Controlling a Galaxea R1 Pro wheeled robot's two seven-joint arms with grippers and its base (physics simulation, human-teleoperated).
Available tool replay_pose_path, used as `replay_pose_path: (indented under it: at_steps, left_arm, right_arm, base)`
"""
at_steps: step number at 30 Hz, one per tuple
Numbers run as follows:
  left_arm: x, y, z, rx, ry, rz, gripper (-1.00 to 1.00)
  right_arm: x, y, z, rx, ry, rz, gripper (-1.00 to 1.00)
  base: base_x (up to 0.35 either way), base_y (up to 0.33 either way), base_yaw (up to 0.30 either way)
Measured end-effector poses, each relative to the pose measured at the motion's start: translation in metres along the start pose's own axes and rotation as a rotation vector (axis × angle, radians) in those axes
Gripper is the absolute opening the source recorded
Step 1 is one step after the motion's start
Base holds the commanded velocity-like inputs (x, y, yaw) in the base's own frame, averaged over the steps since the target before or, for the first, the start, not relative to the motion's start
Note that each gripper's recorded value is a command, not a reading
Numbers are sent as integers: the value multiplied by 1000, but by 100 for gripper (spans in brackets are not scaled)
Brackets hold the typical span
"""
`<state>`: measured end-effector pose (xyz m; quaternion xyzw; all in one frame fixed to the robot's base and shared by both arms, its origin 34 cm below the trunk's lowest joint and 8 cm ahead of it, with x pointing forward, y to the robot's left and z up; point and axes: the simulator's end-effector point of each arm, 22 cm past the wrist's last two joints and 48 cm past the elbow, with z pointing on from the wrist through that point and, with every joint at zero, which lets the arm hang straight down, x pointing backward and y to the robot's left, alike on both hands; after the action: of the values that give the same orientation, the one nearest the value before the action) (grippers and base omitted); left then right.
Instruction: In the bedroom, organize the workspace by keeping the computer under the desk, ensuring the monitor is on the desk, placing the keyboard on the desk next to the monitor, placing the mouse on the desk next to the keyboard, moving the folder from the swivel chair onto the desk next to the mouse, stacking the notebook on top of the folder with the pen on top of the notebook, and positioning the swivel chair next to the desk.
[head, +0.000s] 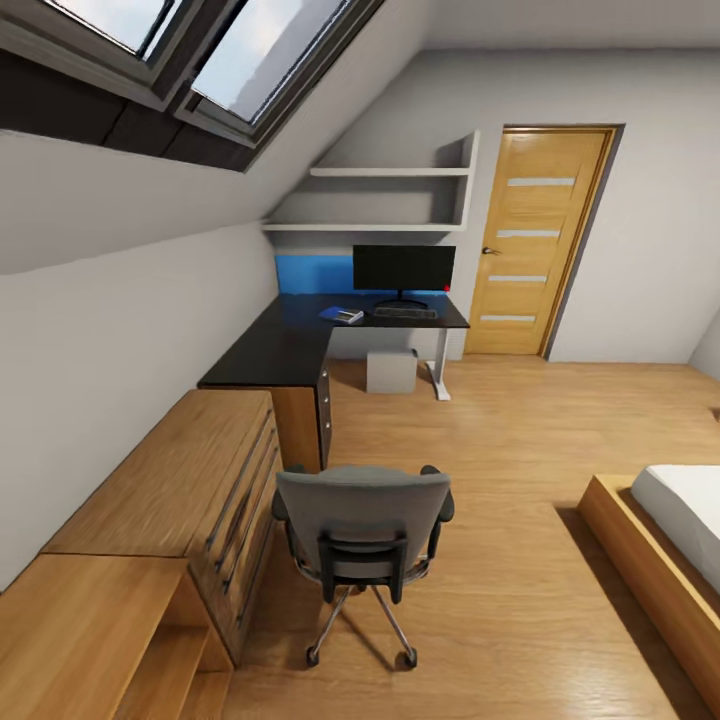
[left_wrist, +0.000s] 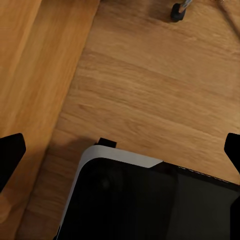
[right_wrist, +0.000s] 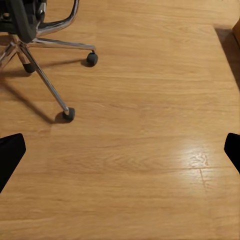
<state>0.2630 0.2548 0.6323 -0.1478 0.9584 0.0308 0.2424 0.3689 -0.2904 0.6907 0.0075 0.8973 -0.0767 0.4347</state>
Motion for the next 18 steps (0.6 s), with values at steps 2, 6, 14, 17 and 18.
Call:
replay_pose_path:
  at_steps: [2,6,14,17,18]
  left_arm:
    - [0,0,0,0,0,0,100]
    - [0,0,0,0,0,0,100]
    - [0,0,0,0,0,0,100]
    - [0,0,0,0,0,0,100]
    - [0,0,0,0,0,0,100]
  right_arm:
    - [0,0,0,0,0,0,100]
    - [0,0,0,0,0,-1,100]
    - [0,-1,0,1,0,-1,100]
    - [0,-1,0,1,0,-1,100]
    - [0,-1,0,1,0,-1,100]
  base:
    - [-1,1,49]
    - [-14,17,26]
    - [-78,79,7]
    - [-36,34,2]
    - [-22,22,1]
